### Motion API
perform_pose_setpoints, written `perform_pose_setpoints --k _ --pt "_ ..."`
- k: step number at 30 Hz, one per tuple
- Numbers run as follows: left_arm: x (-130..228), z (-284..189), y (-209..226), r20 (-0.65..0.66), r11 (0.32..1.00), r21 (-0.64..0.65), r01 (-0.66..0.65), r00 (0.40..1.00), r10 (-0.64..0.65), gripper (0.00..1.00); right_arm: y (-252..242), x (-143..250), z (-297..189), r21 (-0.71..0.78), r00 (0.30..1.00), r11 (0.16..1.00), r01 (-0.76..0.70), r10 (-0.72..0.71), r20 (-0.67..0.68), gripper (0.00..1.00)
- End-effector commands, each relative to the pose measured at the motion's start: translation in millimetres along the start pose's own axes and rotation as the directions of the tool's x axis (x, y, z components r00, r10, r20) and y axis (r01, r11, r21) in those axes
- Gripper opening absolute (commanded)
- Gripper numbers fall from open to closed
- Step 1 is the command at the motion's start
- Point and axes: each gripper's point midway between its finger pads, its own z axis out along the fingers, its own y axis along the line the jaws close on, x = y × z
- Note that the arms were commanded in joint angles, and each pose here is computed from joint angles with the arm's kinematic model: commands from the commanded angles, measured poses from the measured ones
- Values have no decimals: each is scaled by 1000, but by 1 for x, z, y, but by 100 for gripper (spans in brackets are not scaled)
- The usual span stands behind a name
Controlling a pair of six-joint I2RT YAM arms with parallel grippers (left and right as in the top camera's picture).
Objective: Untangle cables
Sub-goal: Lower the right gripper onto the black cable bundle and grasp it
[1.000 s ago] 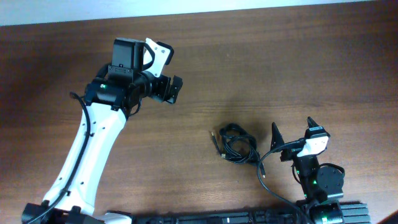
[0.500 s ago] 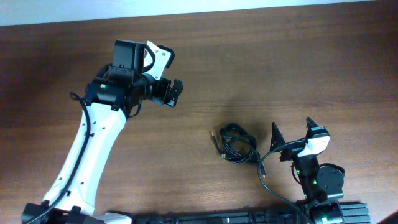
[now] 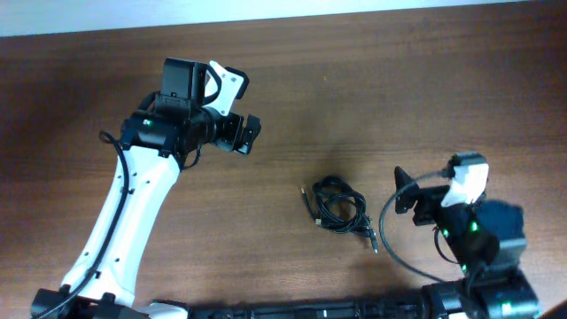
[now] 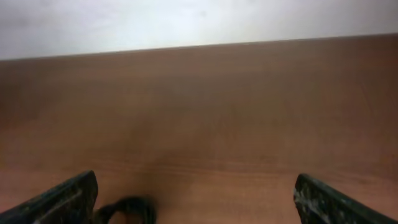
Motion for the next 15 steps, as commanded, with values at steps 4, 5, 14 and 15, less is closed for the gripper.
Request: perform_pose_setpoints --k 4,5,14,15 --pt "-2 -1 -8 -4 999 41 -6 1000 6 99 40 -10 34 -230 981 973 13 -58 -187 100" --pt "-1 -1 -8 -5 999 41 -6 1000 6 99 48 -4 36 -278 975 961 -7 -55 -217 100" --pt "-1 -1 -8 -7 999 41 -6 1000 6 99 61 63 71 -389 865 913 -119 -97 -493 100" --pt "-1 -1 -8 -7 999 41 -6 1000 6 99 60 74 70 -399 842 910 -109 -129 -525 100"
